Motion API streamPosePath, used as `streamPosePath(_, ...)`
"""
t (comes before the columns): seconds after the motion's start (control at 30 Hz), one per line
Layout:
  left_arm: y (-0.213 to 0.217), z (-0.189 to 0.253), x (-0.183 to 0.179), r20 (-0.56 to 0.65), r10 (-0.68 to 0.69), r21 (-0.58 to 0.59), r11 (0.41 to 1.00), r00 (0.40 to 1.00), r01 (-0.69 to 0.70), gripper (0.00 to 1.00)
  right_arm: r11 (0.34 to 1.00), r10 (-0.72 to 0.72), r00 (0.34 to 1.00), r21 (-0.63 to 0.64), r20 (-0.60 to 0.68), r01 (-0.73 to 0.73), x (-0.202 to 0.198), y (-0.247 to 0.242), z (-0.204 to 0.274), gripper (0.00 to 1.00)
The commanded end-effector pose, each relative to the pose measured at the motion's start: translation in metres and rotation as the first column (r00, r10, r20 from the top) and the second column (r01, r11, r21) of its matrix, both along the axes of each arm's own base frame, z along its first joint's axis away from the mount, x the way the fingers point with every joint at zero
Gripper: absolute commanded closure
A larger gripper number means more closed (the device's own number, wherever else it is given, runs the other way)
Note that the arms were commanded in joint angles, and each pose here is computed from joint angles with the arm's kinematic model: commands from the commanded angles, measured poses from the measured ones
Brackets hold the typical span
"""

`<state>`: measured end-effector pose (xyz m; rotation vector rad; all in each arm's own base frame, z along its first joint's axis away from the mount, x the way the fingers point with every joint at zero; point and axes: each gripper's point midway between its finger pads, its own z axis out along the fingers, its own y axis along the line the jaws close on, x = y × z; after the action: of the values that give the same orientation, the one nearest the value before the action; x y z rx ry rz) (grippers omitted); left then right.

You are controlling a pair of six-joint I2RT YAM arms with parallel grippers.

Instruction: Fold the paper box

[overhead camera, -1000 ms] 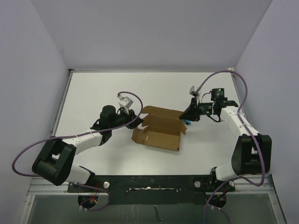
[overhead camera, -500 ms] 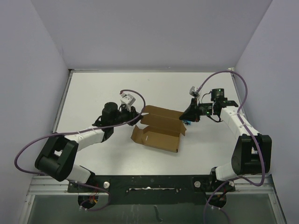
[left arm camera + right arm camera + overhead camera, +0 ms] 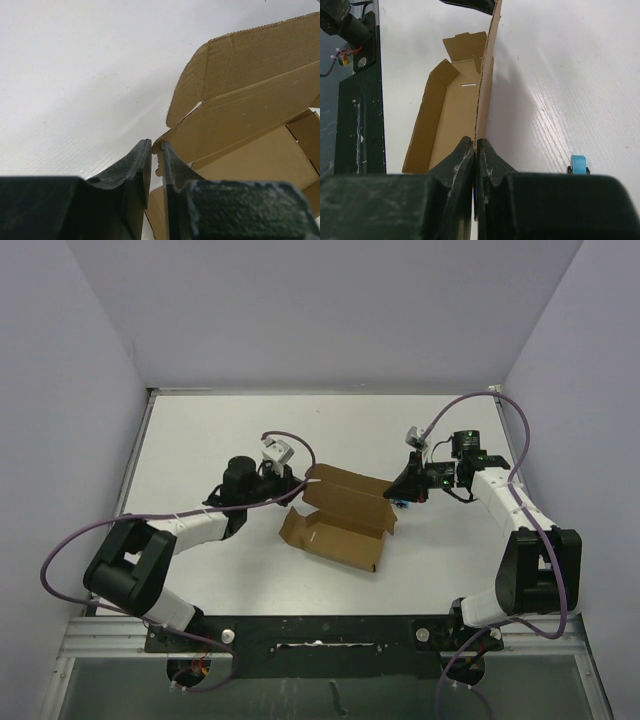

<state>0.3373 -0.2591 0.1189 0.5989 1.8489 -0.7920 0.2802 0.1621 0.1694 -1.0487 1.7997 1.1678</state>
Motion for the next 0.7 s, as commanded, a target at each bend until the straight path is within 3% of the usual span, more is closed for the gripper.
streamPosePath(0.0, -0.015, 0.020, 0.014, 0.091, -0.031, -0.027, 0.999, 0.995, 0.034, 0.88, 0.998, 0.035, 0.998, 0.040, 0.048, -0.037, 0.000, 0.006, 0.016, 1.00)
streamPosePath(0.4, -0.013, 0.021, 0.003, 0.084, -0.023, -0.036, 0.999, 0.996, 0.026, 0.85, 1.000, 0.018, 0.999, 0.020, 0.047, -0.019, 0.004, 0.004, 0.014, 1.00)
streamPosePath(0.67, 0.005, 0.039, -0.025, 0.051, 0.029, -0.090, 0.996, 0.998, -0.024, 0.79, 0.999, -0.041, 0.998, -0.003, 0.052, 0.041, 0.012, -0.003, 0.012, 1.00)
